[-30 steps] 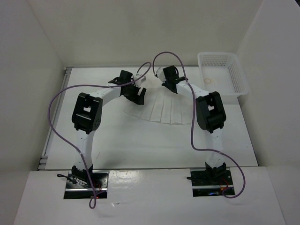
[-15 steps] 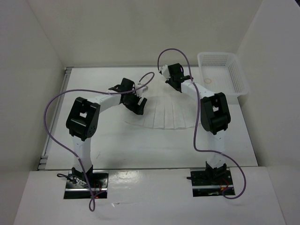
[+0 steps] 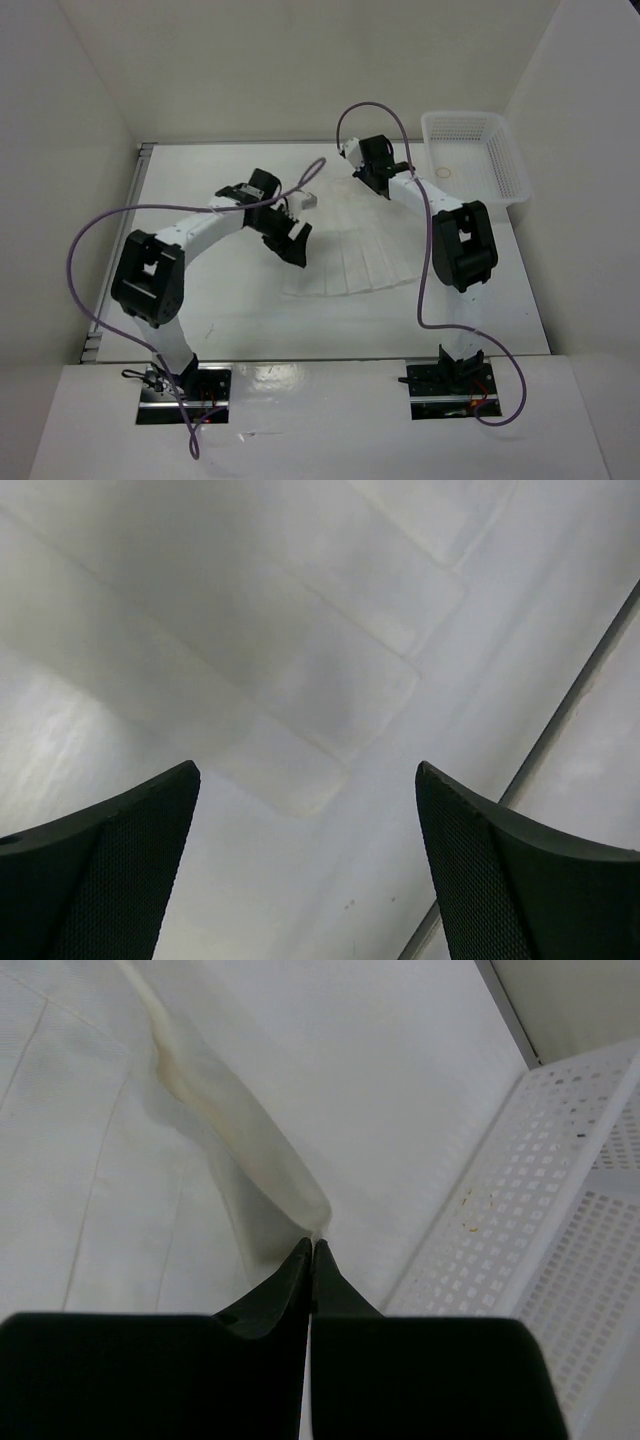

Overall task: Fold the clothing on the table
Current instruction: Fold the skirt

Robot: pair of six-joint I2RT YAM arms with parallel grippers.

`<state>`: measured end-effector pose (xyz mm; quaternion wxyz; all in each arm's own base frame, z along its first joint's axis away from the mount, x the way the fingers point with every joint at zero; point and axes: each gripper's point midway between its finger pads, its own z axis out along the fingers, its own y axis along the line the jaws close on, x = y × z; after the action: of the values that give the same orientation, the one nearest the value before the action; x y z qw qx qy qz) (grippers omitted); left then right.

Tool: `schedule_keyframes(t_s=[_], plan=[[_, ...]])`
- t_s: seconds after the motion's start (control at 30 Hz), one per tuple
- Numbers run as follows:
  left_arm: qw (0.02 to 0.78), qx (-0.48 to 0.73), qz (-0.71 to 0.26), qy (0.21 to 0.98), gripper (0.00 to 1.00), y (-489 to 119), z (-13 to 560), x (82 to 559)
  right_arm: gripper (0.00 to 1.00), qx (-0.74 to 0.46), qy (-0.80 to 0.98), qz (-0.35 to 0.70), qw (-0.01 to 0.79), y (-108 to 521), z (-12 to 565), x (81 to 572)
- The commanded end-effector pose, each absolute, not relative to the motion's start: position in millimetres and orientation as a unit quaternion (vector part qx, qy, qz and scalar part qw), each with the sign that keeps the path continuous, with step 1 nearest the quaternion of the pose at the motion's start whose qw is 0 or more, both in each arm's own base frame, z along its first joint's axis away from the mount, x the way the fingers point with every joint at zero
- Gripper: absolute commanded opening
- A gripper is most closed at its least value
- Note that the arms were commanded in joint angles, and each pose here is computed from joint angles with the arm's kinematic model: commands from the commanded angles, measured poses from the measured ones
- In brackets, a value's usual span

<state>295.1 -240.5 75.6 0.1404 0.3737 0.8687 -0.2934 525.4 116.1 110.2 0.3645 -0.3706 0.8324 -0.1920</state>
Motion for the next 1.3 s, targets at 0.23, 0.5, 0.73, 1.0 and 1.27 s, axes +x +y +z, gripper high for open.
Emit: schedule_keyframes(t_s=[0.23, 0.5, 0.73, 1.0, 1.27], plan=[[0.287, 0.225, -0.353, 0.861, 0.96, -212.1, 119.0, 438.9, 0.0, -0.372, 0.818, -0.168, 0.406, 139.9, 145.1, 506.2], [0.253, 0.2, -0.374, 0.87, 0.93, -230.5, 74.9, 496.8, 0.0, -0.374, 0.816, -0.17, 0.407, 137.0, 149.0, 491.3], [0.273, 0.171, -0.341, 0.883, 0.92, -215.3, 66.1, 523.3, 0.0, -0.374, 0.811, -0.172, 0.415, 135.4, 159.5, 488.6], [0.247, 0.155, -0.331, 0.897, 0.92, -209.6, 27.1, 535.0, 0.0, -0.374, 0.808, -0.167, 0.424, 136.8, 168.6, 487.5], [0.208, 0.15, -0.365, 0.895, 0.88, -222.4, 0.7, 546.4, 0.0, -0.379, 0.807, -0.165, 0.421, 139.7, 167.7, 482.7]])
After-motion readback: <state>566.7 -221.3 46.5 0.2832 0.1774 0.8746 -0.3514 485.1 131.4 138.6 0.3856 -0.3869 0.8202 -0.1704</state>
